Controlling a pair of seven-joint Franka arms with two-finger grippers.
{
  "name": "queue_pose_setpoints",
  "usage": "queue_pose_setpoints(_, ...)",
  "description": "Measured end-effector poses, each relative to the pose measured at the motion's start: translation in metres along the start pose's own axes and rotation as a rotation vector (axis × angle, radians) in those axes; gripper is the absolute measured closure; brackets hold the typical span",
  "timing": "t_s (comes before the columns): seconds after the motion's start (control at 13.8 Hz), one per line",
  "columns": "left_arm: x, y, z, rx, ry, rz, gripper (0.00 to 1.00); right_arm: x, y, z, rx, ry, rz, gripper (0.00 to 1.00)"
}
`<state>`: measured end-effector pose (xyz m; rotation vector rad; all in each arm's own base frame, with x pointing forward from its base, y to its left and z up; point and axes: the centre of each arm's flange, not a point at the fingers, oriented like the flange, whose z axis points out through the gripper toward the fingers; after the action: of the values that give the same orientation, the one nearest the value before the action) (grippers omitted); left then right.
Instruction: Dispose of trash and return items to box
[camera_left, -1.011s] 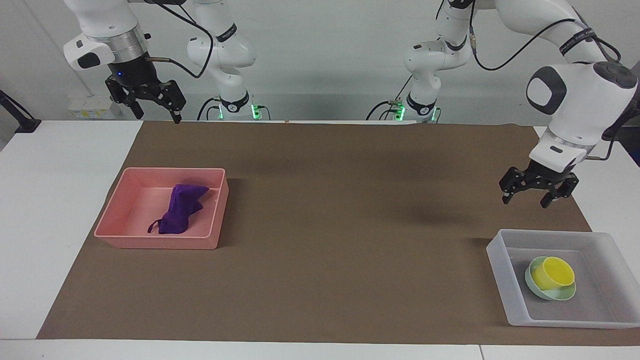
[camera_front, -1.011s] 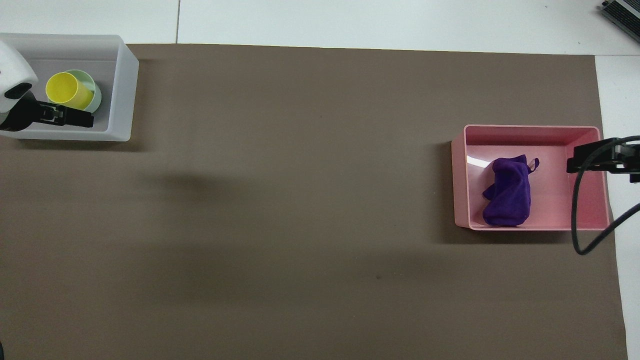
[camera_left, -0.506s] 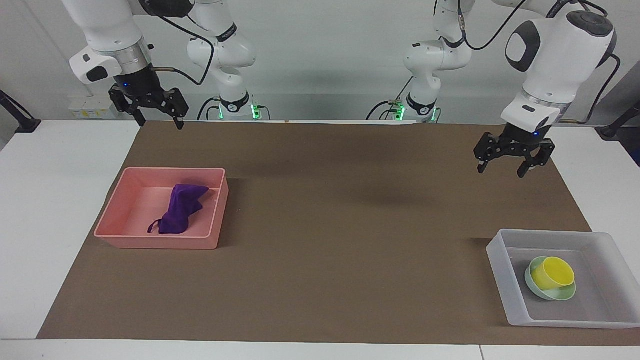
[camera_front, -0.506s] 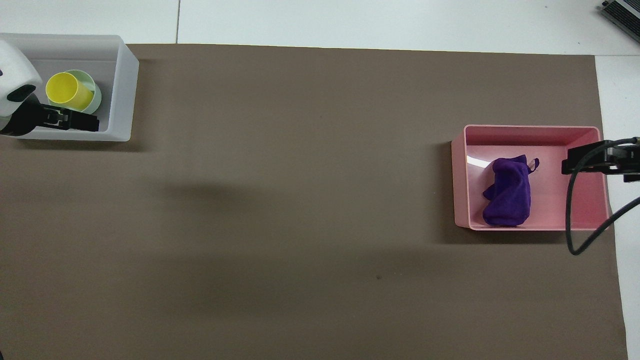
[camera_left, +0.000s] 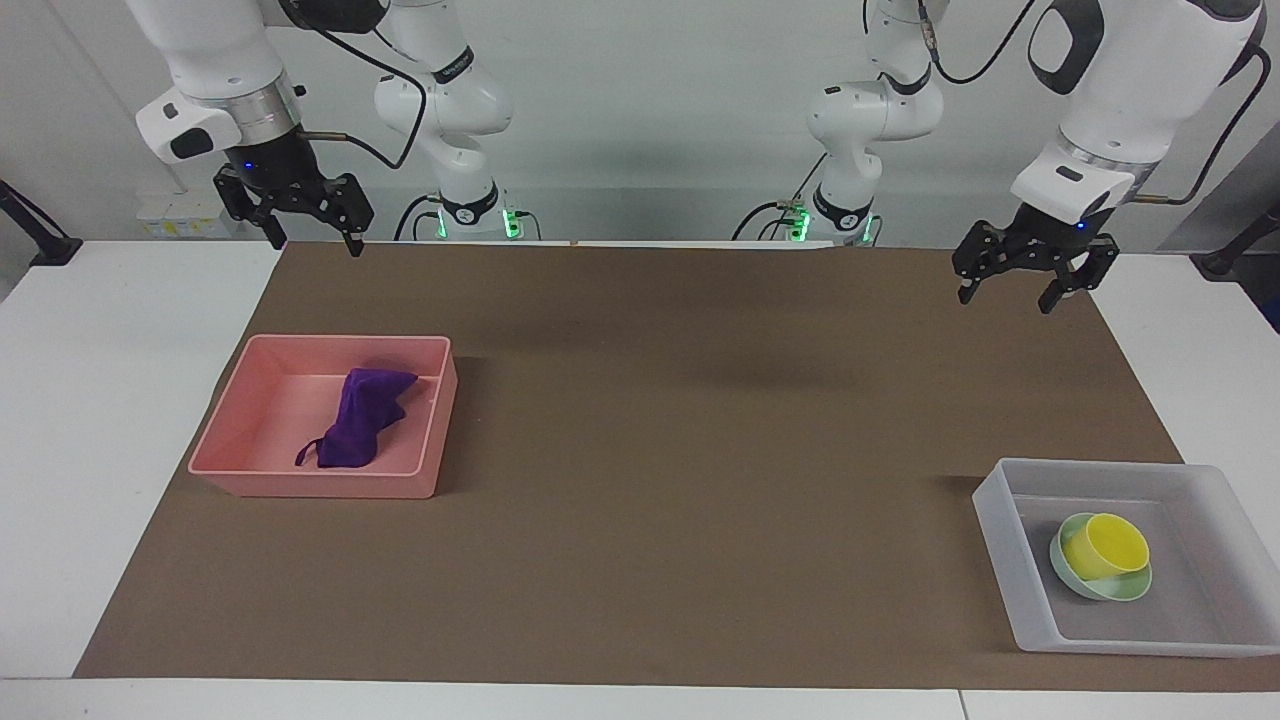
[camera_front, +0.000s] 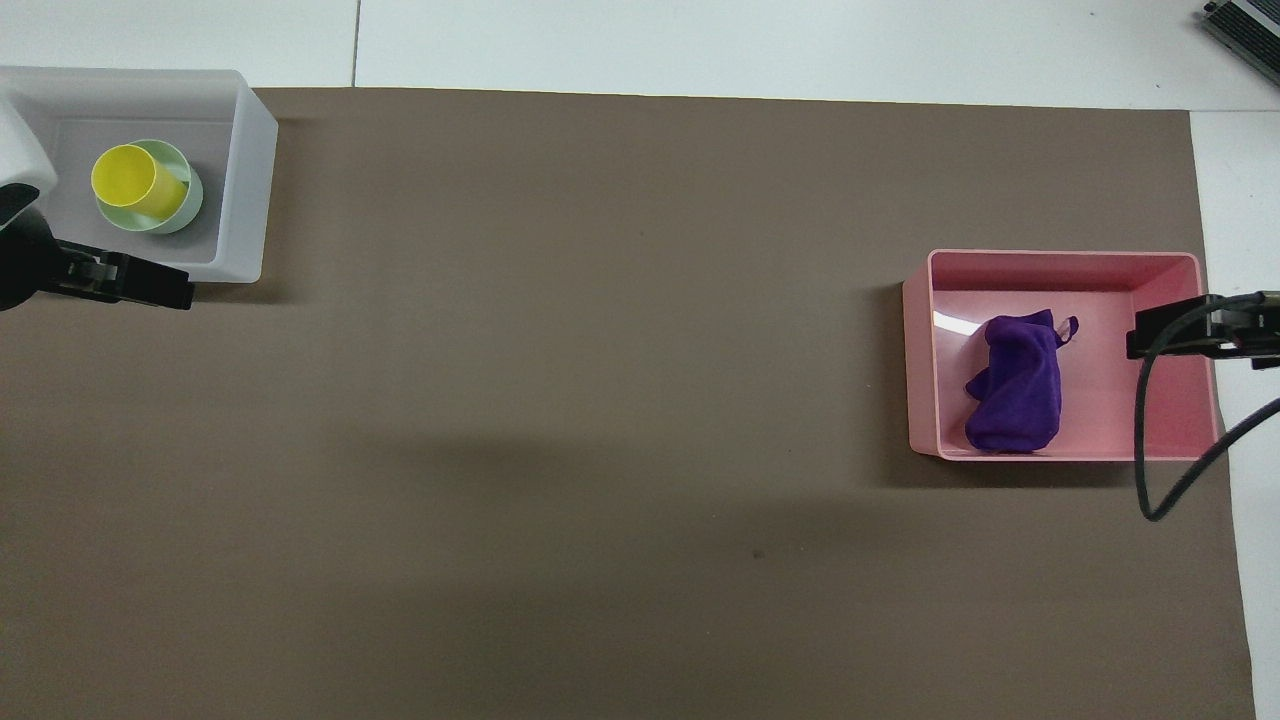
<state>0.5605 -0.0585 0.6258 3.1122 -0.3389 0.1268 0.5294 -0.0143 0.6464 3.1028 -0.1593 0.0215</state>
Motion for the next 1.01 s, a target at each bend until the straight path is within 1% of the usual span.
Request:
queue_pose_setpoints(0.14, -0.002, 0.003, -0.003, -0.001, -0.009, 0.006, 0.00, 0.000, 0.000, 0.000, 0.000, 0.000, 0.000, 0.00)
queue_pose_setpoints(0.36, -0.007, 0.002, -0.019, 0.000, 0.005, 0.002, 0.00, 0.000, 0.000, 0.002, 0.001, -0.004, 0.000, 0.00)
queue_pose_setpoints(0.72, -0.016, -0.015, -0.036, -0.001, -0.016, -0.029, 0.00, -0.003, 0.000, 0.007, 0.000, -0.017, -0.001, 0.00)
queue_pose_setpoints(1.01, -0.016, -0.018, -0.034, -0.002, -0.028, -0.036, 0.00, -0.005, 0.000, 0.007, 0.000, -0.017, -0.001, 0.00)
